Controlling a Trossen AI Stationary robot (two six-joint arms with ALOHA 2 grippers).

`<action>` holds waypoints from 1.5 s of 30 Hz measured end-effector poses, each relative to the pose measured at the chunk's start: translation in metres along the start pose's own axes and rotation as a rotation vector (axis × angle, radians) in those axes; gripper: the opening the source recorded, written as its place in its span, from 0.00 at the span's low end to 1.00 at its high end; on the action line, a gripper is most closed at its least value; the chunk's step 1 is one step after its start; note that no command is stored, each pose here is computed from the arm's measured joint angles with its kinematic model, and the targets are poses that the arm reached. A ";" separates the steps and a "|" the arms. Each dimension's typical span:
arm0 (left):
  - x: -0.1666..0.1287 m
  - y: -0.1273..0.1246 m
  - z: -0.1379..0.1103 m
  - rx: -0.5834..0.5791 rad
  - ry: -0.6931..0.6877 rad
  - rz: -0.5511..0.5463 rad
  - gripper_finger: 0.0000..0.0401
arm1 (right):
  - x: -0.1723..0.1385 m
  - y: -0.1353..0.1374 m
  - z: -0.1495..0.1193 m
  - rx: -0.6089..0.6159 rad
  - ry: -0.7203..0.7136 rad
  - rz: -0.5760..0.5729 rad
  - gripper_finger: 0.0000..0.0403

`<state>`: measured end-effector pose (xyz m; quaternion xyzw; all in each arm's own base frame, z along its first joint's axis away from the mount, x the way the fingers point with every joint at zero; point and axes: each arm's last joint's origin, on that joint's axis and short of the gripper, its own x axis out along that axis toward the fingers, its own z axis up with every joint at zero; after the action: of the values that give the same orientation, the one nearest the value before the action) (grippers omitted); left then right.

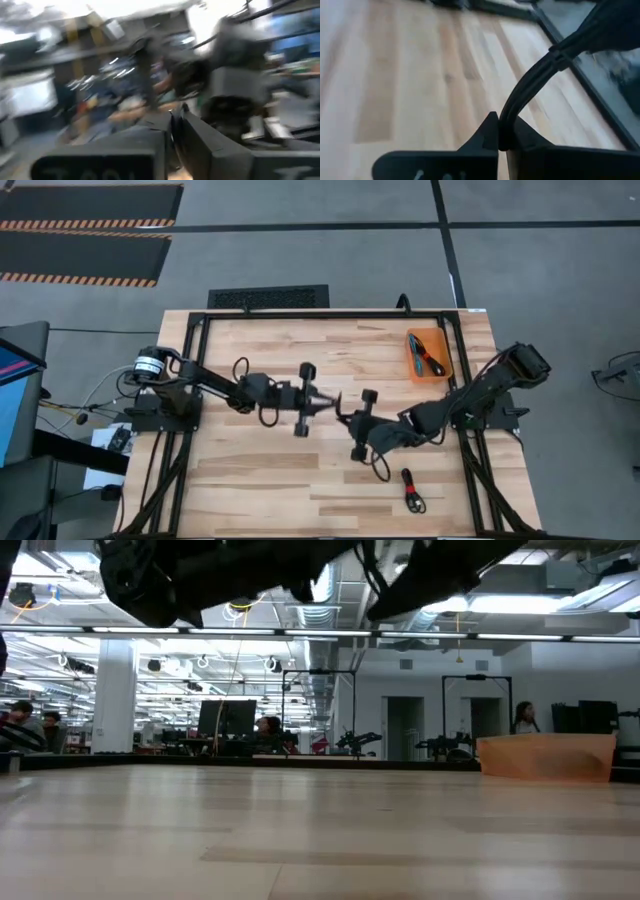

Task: Pick and place USB-C Cables
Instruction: Put the left black charger cable into the orange bin

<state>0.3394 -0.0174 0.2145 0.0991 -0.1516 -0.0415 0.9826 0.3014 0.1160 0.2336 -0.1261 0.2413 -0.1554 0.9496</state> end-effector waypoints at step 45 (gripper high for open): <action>0.007 0.051 -0.027 -0.082 0.334 0.202 0.63 | -0.050 -0.217 -0.148 0.713 0.863 -0.614 0.09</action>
<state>0.3572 0.0363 0.2018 0.0489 0.0059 0.0680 0.9965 0.1349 -0.0903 0.1965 0.2084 0.4883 -0.5278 0.6629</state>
